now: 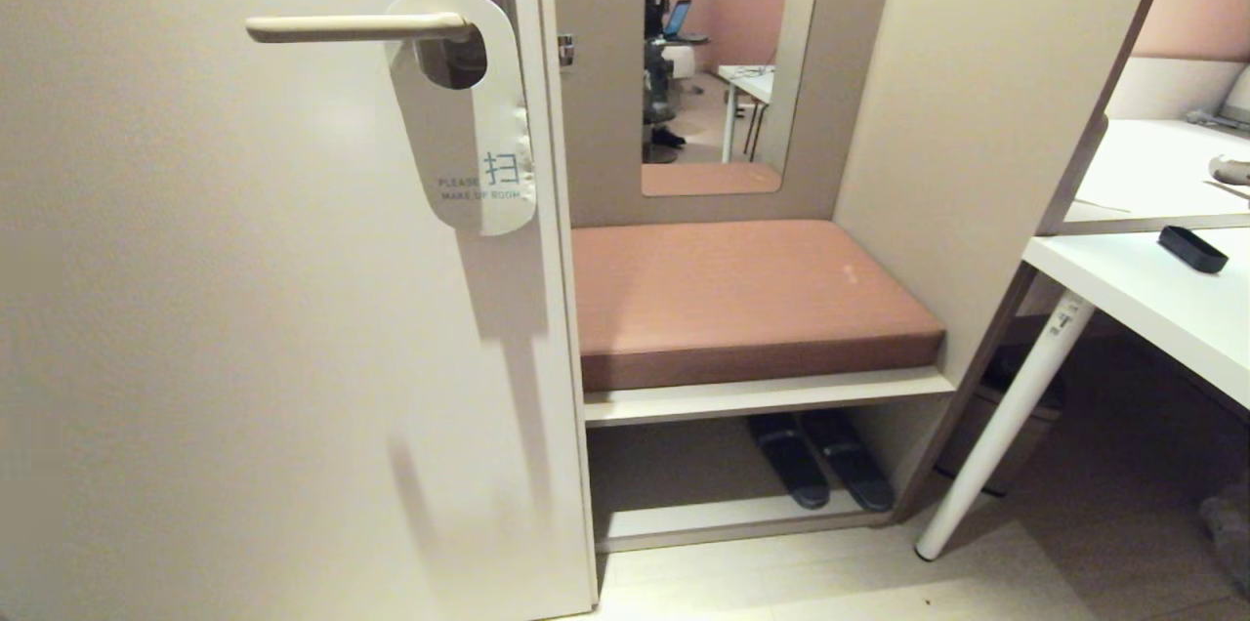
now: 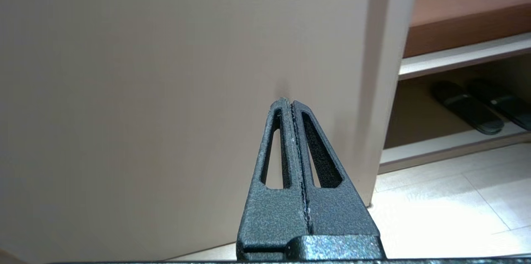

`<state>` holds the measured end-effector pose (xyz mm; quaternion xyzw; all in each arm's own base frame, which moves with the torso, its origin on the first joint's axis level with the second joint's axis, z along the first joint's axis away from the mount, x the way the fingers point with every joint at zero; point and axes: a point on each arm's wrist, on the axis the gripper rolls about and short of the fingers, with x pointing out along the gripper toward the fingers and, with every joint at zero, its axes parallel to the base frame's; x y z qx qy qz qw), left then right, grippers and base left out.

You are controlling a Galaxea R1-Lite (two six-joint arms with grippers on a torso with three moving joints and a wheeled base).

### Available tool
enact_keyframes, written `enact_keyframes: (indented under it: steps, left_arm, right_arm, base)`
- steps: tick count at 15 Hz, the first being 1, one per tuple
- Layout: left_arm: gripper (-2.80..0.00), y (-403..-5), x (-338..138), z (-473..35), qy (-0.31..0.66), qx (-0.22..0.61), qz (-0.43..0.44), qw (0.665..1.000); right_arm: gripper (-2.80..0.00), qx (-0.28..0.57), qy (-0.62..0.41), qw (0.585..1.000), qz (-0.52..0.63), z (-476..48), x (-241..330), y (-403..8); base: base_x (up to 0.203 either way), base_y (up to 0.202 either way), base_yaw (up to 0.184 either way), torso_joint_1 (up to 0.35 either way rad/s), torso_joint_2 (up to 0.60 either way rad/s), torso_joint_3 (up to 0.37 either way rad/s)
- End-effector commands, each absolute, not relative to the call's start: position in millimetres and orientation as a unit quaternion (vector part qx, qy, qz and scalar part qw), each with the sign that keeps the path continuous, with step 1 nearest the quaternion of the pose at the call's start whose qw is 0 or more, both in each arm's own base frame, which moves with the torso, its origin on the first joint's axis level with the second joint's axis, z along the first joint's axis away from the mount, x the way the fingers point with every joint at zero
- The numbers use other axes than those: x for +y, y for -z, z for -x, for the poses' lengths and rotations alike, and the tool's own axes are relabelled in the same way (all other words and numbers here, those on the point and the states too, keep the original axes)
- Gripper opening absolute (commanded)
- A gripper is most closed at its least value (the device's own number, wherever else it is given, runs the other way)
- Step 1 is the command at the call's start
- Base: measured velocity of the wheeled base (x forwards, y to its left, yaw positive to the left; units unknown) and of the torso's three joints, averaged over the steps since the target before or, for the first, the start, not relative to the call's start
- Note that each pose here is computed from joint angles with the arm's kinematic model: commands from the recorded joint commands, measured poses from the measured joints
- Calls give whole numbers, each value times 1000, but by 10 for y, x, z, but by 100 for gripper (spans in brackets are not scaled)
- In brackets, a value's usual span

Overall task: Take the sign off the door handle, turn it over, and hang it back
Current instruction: Take down the sign

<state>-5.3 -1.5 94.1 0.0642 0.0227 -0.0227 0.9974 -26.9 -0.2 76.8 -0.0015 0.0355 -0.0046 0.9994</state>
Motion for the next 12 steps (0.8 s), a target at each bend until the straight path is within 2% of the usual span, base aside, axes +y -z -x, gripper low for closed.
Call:
enact_keyframes:
  steps: [1,4,8,12]
  left_arm:
    - [-280,-885,-16,157,24,-12,-66,997]
    - [-280,-747,-10,228,20,2,-66,998]
    - [-280,-748,-7,228,15,3,-37,999]
    - [-280,-747,-2,228,5,4,-44,999]
  right_arm:
    - [-280,36,5,999,2,269,-2,-768]
    - [-280,36,5,999,2,269,-2,-768]
    - [-280,36,5,999,2,269,-2,-768]
    - [-280,36,5,999,2,269,-2,-768]
  base:
    - [0,0,0,0,0,0]
    - [0,0,0,0,0,0]
    - [0,0,0,0,0,0]
    - [0,0,0,0,0,0]
